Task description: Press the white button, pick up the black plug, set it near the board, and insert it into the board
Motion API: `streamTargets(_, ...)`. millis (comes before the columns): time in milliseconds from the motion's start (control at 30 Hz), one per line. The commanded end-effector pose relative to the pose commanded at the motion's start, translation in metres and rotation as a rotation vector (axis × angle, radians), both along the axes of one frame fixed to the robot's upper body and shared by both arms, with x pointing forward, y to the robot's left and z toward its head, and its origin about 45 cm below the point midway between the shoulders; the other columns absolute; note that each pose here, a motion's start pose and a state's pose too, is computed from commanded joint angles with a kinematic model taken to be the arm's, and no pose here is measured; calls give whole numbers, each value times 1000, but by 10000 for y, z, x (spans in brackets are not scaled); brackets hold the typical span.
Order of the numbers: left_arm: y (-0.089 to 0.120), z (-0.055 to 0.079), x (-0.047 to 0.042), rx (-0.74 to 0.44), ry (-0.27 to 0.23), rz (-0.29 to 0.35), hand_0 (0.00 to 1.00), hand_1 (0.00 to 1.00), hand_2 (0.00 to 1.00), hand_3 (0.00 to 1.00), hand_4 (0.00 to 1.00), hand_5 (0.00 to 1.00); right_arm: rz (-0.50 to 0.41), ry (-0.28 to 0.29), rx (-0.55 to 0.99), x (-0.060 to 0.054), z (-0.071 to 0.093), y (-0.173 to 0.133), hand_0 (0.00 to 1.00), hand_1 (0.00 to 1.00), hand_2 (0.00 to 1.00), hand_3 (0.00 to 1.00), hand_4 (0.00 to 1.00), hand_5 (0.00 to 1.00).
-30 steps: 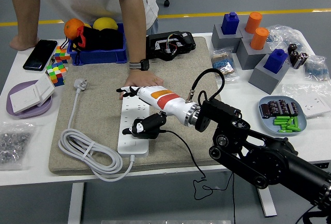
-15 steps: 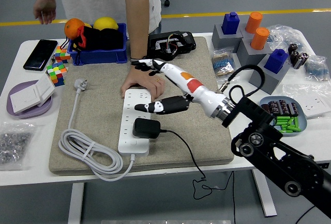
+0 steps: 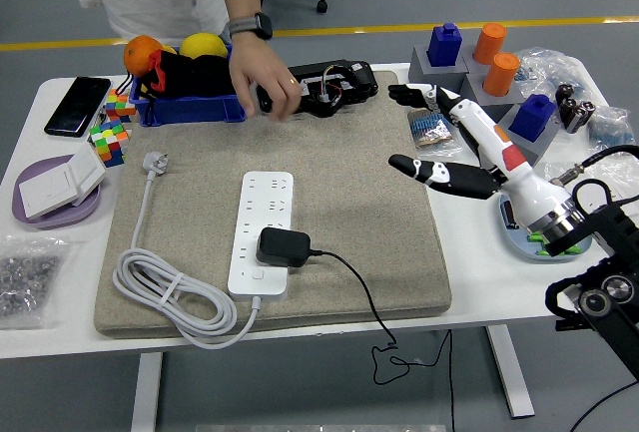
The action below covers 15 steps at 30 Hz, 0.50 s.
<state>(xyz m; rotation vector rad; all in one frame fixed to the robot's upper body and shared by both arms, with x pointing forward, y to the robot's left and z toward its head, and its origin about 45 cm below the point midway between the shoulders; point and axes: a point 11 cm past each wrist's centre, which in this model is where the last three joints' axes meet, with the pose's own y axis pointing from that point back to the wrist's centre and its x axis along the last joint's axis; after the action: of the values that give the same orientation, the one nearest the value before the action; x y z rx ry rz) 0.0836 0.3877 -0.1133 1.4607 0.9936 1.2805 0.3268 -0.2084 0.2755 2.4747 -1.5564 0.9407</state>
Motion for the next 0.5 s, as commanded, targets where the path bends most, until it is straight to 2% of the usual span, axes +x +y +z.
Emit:
streamTargets(33,-13,-3,5,-2,-1,-4,649,638,628,668,493,78,-17,-6,-5,-12,24,-56,901,864,807,831,998,740)
streamTargets(67,-21,-4,10,-3,-3,-6,649,639,628,669,496,80,-30,-13,-12,-20,49,-91,915,876,818,834,998,799)
streamTargets(233,-60,-11,38,-13,-10,-25,649,639,628,669,496,80,-99,-78,-27,-118,281,-282,915,876,818,834,998,799)
streamTargets(267,-63,-11,43,-14,-11,-28,649,639,629,670,497,82,-118,-62,-32,-107,273,-348,924,881,828,835,998,842)
streamTargets(433,-30,-10,4,-10,-3,-33,649,639,629,670,497,82,-234,138,-139,-59,72,-714,924,881,828,835,998,842)
streamTargets(467,-17,-8,-9,-7,1,-34,651,640,631,671,506,92,-269,181,-163,-60,22,-801,998,992,965,971,998,998)
streamTargets(500,1,-7,-28,-5,3,-31,651,640,631,671,506,92,-305,220,-176,-72,-29,-887,998,992,965,971,998,998)
